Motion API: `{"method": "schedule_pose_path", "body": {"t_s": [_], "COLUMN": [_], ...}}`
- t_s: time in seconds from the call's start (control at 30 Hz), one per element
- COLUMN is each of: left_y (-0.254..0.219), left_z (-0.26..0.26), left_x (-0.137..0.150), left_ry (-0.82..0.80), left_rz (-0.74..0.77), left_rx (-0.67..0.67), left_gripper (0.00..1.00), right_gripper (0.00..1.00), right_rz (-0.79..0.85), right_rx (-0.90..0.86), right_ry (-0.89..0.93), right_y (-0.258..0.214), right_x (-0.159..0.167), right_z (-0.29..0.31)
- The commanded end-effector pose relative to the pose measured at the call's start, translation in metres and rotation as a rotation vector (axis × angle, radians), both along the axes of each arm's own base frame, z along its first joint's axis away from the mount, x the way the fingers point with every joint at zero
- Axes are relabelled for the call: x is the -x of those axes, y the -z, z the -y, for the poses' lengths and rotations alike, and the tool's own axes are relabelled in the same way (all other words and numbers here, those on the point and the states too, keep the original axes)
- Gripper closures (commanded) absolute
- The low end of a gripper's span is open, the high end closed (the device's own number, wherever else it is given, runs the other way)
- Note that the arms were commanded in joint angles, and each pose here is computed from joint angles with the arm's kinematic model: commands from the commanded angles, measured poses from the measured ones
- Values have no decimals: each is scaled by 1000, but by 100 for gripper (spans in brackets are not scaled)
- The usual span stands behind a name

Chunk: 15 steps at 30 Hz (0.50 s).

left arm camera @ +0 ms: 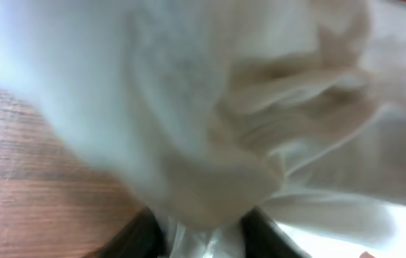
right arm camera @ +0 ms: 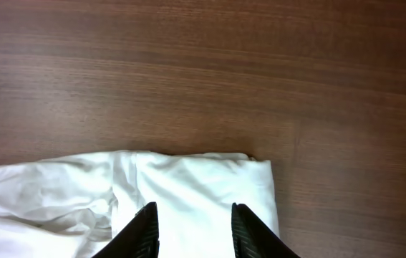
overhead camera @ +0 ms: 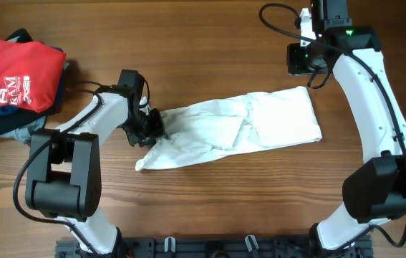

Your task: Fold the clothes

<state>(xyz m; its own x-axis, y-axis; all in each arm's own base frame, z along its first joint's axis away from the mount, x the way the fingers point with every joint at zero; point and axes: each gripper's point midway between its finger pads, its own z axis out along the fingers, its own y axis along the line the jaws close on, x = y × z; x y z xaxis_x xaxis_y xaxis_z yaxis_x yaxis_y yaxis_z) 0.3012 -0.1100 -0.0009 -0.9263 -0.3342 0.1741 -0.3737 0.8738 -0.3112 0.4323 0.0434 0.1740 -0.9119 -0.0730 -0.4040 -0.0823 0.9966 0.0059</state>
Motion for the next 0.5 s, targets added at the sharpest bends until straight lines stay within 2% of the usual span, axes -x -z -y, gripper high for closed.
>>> {"method": "schedule_pose_path", "body": {"t_s": [0.0, 0.17, 0.27, 0.47], "left_y": [16, 14, -4, -45], "left_z": [-3, -23, -45, -138], "left_x": [-1, -9, -22, -50], "left_ry": [19, -35, -97, -300], "left_rz": [8, 36, 99, 261], "left_rx": [-24, -108, -129, -241], "left_gripper": [94, 96, 96, 96], "right_gripper": [66, 66, 66, 66], "right_rz": [-15, -20, -16, -68], "right_rx": [13, 14, 51, 51], "right_ry": [17, 18, 119, 288], "right_y": [6, 6, 6, 10], "right_x": [0, 1, 1, 13], "right_z": [3, 3, 17, 74]}}
